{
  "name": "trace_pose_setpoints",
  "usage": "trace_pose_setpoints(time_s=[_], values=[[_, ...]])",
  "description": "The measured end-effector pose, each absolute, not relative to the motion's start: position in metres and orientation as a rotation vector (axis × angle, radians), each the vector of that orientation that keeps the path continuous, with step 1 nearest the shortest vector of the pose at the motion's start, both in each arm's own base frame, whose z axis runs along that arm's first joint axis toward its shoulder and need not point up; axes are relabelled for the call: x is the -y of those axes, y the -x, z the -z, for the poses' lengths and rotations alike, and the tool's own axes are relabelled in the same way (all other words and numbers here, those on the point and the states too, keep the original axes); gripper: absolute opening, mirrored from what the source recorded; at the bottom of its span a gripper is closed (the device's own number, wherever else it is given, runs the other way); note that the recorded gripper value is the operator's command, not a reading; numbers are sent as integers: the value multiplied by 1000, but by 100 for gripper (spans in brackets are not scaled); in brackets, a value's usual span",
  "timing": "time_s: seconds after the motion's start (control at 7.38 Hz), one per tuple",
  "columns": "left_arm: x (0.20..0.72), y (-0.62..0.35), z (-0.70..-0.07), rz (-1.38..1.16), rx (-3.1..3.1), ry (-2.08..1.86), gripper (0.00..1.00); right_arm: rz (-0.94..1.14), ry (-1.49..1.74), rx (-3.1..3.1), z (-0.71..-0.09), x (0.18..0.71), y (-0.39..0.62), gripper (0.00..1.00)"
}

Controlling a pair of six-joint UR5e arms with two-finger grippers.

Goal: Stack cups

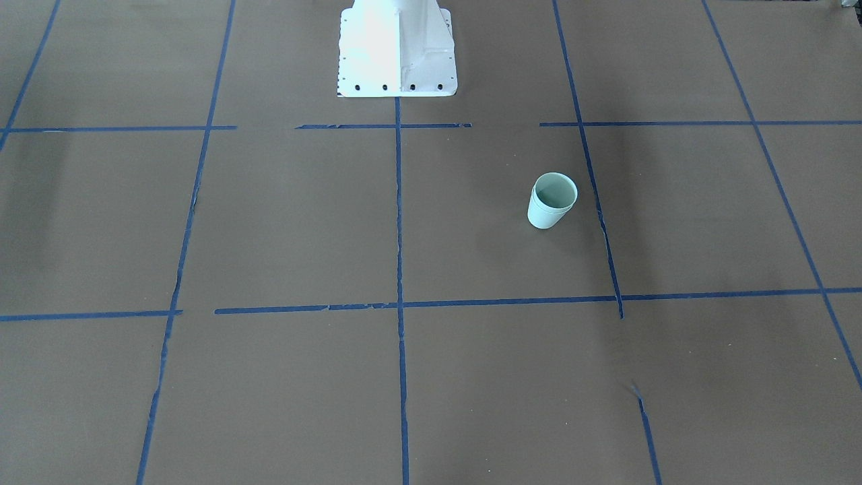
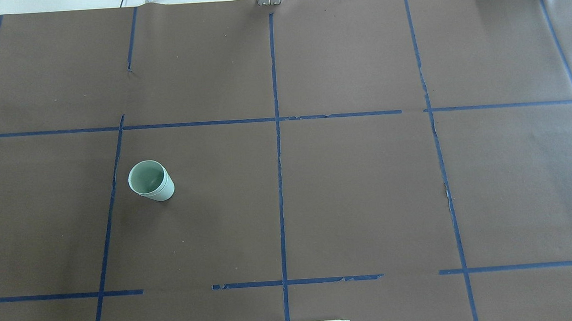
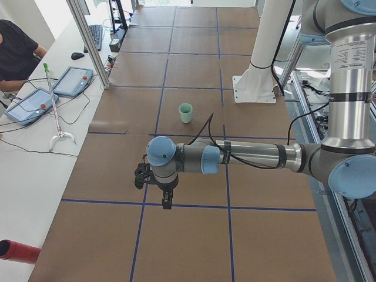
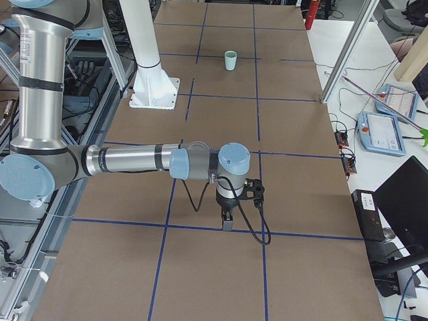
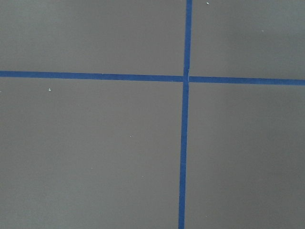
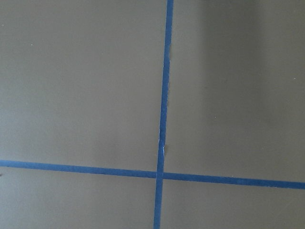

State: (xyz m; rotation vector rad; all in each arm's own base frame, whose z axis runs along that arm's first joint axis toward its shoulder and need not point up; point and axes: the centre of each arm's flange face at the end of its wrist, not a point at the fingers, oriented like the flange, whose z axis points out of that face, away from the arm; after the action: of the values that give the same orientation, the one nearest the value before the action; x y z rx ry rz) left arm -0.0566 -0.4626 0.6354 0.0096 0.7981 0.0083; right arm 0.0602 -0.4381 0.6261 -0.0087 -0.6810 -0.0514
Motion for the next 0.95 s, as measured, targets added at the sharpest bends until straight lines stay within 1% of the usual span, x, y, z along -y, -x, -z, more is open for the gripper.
trace_pose_setpoints(time_s=[0.95], values=[[460,68,-643,-23,-800,6,100,51,8,681,-626,438,-60,100]])
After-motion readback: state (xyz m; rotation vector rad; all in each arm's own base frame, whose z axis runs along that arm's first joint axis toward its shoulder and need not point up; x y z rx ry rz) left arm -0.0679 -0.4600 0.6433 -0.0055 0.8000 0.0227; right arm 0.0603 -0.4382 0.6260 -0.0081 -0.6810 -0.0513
